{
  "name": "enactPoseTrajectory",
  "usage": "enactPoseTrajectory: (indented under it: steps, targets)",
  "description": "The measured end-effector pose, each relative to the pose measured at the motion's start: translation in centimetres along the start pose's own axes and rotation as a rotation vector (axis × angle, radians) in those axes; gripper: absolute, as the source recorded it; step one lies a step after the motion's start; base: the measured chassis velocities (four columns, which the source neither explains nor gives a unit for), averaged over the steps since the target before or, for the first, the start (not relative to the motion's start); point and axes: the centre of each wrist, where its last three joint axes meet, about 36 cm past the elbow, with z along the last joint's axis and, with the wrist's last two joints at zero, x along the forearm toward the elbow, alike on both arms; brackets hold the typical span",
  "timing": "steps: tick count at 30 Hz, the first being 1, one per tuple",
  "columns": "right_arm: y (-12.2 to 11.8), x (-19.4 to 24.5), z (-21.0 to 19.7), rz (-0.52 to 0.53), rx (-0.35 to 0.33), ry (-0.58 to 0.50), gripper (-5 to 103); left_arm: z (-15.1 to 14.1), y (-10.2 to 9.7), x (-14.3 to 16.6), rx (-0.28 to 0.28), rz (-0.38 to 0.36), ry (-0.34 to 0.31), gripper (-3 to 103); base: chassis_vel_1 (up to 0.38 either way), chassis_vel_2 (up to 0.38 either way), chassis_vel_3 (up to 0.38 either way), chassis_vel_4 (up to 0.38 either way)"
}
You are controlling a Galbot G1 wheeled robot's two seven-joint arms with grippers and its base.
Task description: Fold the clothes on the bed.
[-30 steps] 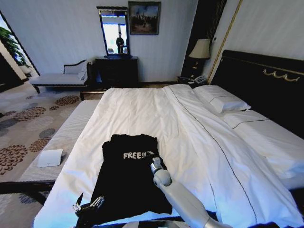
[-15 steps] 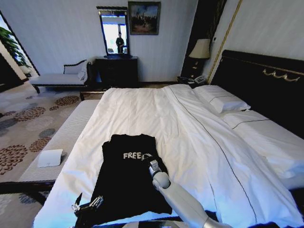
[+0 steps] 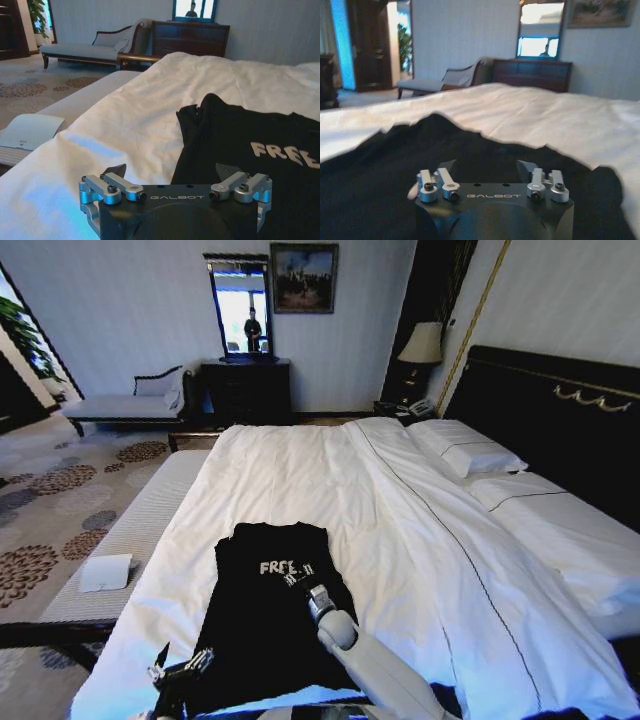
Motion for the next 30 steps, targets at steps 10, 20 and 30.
enactPoseTrajectory:
  steps: [10, 20, 30]
  targets:
    - [-4.4, 4.0, -1.7, 0.211, -0.140, -0.025, 99, -2.6, 0.0, -4.1, 0.064, 0.022, 0.005, 100, 0.000, 0.000, 0.000, 0.000]
    - [-6.6, 12.3, -0.7, 0.413, -0.182, 0.000, 100, -5.8, -0.1, -12.3, 0.240, 0.048, 0.020, 100, 0.000, 0.000, 0.000, 0.000]
    - [-6.7, 19.2, 0.2, 0.515, -0.129, 0.026, 100, -8.1, -0.2, -22.4, 0.290, 0.094, -0.001, 100, 0.000, 0.000, 0.000, 0.000]
